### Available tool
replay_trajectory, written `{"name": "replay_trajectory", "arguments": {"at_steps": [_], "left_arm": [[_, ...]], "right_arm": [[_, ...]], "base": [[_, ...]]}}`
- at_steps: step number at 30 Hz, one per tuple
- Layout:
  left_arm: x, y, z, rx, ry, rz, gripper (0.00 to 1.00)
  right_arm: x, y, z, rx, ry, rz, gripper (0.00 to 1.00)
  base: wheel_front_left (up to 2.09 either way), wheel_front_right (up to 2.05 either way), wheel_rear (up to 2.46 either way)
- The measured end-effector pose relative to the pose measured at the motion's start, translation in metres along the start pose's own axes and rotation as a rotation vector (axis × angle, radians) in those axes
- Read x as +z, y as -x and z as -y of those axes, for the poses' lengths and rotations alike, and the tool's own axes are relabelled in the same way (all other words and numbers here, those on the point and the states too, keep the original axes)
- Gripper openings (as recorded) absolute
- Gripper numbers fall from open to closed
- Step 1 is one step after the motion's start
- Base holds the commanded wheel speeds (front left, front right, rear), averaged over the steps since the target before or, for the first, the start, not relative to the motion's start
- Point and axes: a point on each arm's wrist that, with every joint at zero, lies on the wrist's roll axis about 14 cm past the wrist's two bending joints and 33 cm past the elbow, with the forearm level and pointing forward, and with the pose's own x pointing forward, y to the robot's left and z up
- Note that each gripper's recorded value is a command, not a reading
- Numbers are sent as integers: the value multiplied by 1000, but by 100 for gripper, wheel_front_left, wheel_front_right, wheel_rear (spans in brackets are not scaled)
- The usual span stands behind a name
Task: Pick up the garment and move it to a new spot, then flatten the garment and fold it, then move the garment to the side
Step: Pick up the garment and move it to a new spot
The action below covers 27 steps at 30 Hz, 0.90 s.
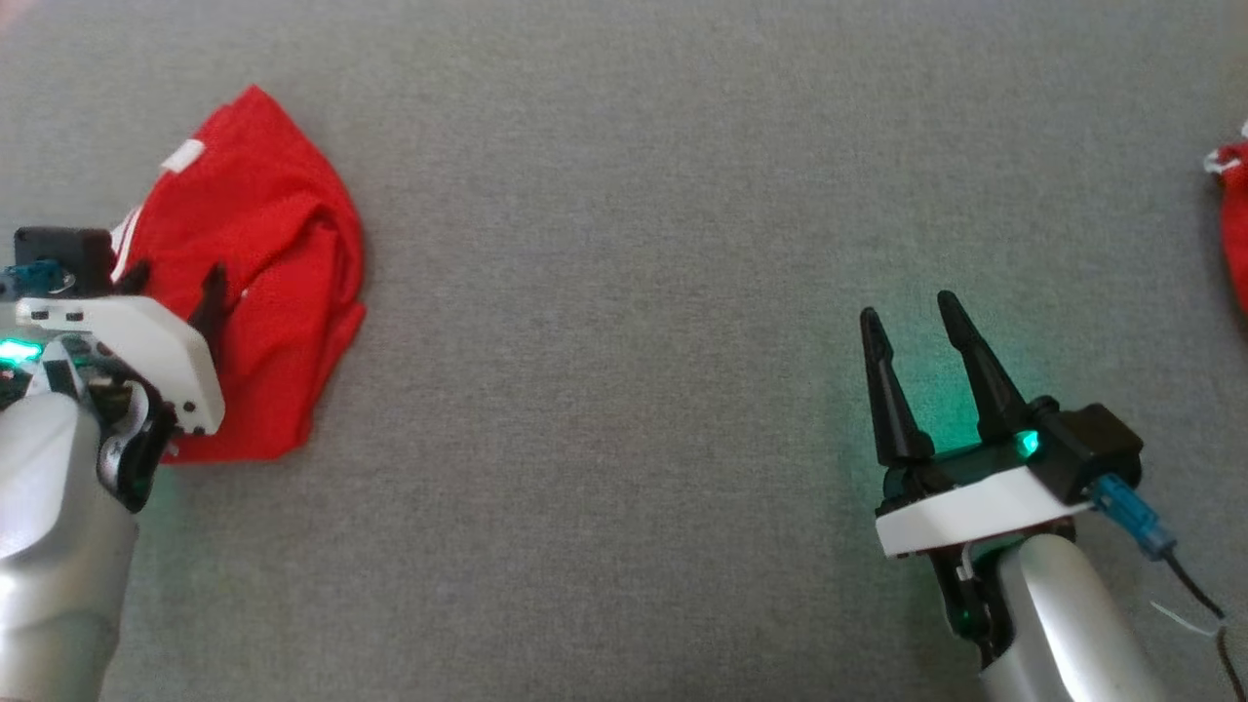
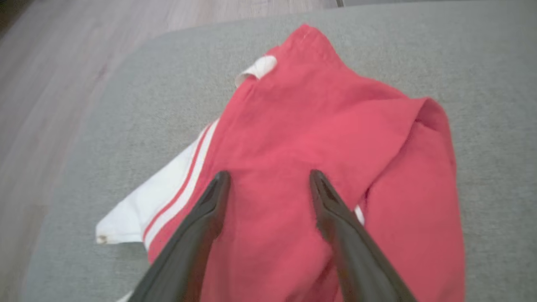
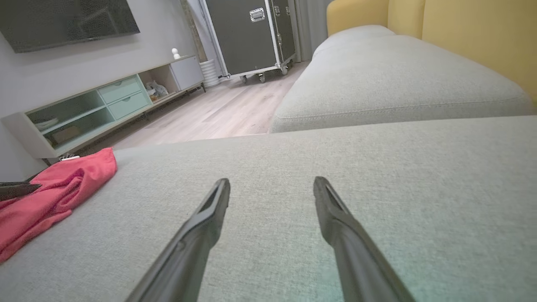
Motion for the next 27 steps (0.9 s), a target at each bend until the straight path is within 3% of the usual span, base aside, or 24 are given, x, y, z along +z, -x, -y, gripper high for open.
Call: {"name": "replay_trajectory", "arguments": {"at_steps": [2, 3, 4, 11, 22, 27], "left_arm": [[-5, -4, 2, -7, 5, -26, 100], [-9, -7, 3, -14, 9, -49, 35], [-11, -10, 5, -22, 15, -61, 0], [12, -9, 6, -36, 33, 69, 0], [145, 60, 33, -111, 23, 716, 0], [188, 106, 50, -136, 32, 914, 0]], "right_arm": [[-1, 0, 3, -7, -1, -3, 100], [-2, -1, 5, -13, -2, -3, 100], [-2, -1, 7, -18, -2, -3, 100], [3, 2, 9, -26, 4, 9, 100], [42, 22, 4, -35, 29, 101, 100], [52, 38, 1, -43, 29, 126, 100]], "base": [[0, 0, 0], [0, 0, 0], [0, 0, 0], [0, 0, 0], [0, 0, 0], [0, 0, 0]]}}
